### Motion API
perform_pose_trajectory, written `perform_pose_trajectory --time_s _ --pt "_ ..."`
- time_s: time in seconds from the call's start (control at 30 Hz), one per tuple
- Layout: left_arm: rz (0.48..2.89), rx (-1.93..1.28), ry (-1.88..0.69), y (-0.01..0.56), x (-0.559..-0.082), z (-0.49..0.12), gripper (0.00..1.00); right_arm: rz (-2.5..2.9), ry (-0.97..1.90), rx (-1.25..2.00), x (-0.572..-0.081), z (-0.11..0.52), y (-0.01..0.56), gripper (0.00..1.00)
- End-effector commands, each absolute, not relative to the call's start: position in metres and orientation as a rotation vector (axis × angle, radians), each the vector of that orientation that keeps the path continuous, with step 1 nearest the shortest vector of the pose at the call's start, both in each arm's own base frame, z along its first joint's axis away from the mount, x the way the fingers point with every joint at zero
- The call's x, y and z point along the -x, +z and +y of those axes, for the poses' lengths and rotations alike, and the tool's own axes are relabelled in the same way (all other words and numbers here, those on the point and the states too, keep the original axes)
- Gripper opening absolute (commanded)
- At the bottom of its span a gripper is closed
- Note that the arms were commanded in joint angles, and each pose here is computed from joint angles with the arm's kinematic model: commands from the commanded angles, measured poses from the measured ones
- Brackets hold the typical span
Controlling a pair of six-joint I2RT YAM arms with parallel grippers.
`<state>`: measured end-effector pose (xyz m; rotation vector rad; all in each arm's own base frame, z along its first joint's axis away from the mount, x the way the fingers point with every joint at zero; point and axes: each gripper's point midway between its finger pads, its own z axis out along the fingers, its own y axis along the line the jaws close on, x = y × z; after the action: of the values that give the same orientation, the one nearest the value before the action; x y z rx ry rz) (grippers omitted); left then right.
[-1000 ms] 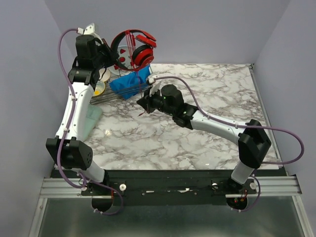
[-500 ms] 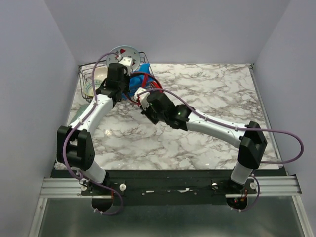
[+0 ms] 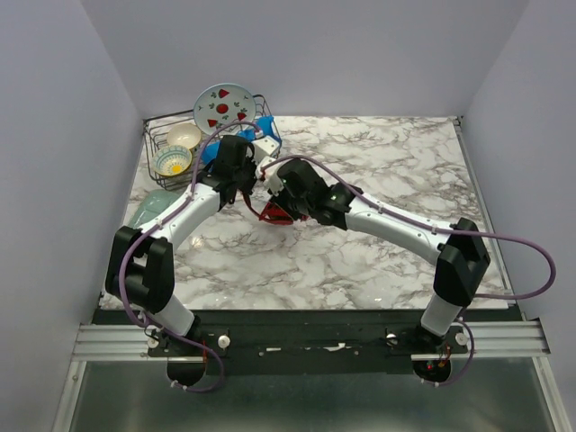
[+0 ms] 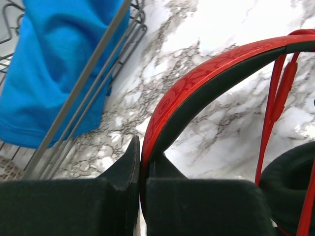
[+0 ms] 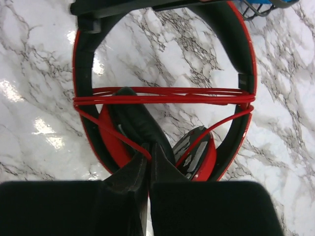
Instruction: Wrap the headphones
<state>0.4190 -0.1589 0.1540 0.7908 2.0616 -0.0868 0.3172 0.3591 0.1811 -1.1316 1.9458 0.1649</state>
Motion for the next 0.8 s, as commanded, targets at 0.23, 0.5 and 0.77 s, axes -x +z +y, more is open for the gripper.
perform_pose_trajectory --time_s 0.23,0.5,0.77 --pt "2.245 -0.968 -0.254 0.11 -0.366 -0.169 0.0 2.094 0.263 1.092 -0.338 0.338 0.126 0.25" --pt "2.222 -0.968 -0.28 0.116 -0.364 -0.172 0.0 2.102 0.213 1.086 -0.341 0.329 0.112 0.07" --pt "2.114 -1.034 -0.335 0.127 -0.354 -0.179 0.0 2.097 0.225 1.039 -0.345 0.314 0.097 0.01"
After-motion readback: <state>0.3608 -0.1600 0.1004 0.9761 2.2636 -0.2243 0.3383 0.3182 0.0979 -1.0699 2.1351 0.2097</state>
